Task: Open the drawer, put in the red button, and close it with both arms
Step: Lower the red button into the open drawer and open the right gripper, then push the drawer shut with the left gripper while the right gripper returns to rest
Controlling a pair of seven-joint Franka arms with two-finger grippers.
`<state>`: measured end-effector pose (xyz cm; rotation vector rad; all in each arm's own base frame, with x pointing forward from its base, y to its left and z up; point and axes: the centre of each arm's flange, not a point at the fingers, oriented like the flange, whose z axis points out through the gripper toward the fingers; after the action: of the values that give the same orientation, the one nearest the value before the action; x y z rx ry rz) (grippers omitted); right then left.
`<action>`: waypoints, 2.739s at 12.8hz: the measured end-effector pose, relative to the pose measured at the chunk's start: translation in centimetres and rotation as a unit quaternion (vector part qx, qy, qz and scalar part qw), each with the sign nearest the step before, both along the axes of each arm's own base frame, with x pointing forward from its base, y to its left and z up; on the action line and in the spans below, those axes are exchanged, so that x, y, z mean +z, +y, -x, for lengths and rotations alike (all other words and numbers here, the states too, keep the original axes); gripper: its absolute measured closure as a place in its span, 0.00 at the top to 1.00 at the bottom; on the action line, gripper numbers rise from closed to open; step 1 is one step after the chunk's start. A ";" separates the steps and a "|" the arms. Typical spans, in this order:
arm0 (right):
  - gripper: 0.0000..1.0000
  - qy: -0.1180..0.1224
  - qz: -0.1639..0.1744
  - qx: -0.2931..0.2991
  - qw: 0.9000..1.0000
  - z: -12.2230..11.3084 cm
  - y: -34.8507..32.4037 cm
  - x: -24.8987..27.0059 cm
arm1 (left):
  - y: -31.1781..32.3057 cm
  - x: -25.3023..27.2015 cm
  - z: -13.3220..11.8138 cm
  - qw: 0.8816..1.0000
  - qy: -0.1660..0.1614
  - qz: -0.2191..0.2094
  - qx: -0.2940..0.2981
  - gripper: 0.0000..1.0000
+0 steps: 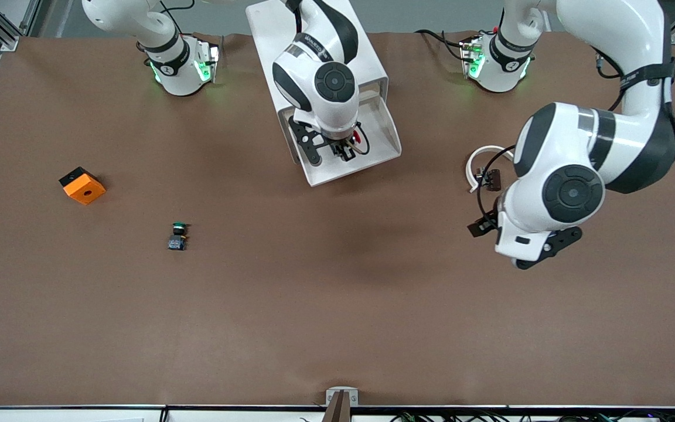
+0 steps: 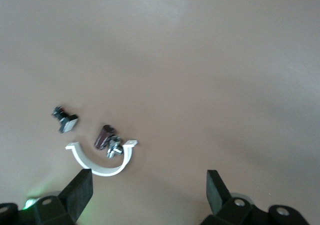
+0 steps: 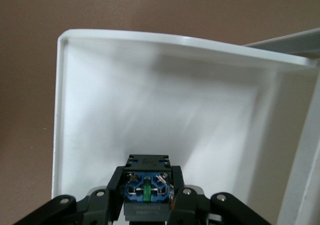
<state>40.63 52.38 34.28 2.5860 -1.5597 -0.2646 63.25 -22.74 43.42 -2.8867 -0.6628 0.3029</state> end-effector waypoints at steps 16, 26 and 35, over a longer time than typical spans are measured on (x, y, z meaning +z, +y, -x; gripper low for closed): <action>1.00 0.090 -0.022 0.129 0.987 -6.9 -19.5 22.7 | -17.0 -16.5 12.0 0.985 0.010 0.082 -0.149 1.00; 1.00 0.041 -0.140 0.401 0.904 -10.1 -48.6 24.5 | -23.4 -16.2 17.9 0.987 0.049 0.114 -0.104 1.00; 1.00 -0.024 -0.108 0.468 0.877 -6.5 -54.5 24.4 | -30.2 -17.6 28.0 0.984 0.093 0.098 -0.113 1.00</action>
<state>47.13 -2.13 58.71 3.1572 -0.1397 -0.2707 35.23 -52.92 25.79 -3.0277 -0.2833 0.6291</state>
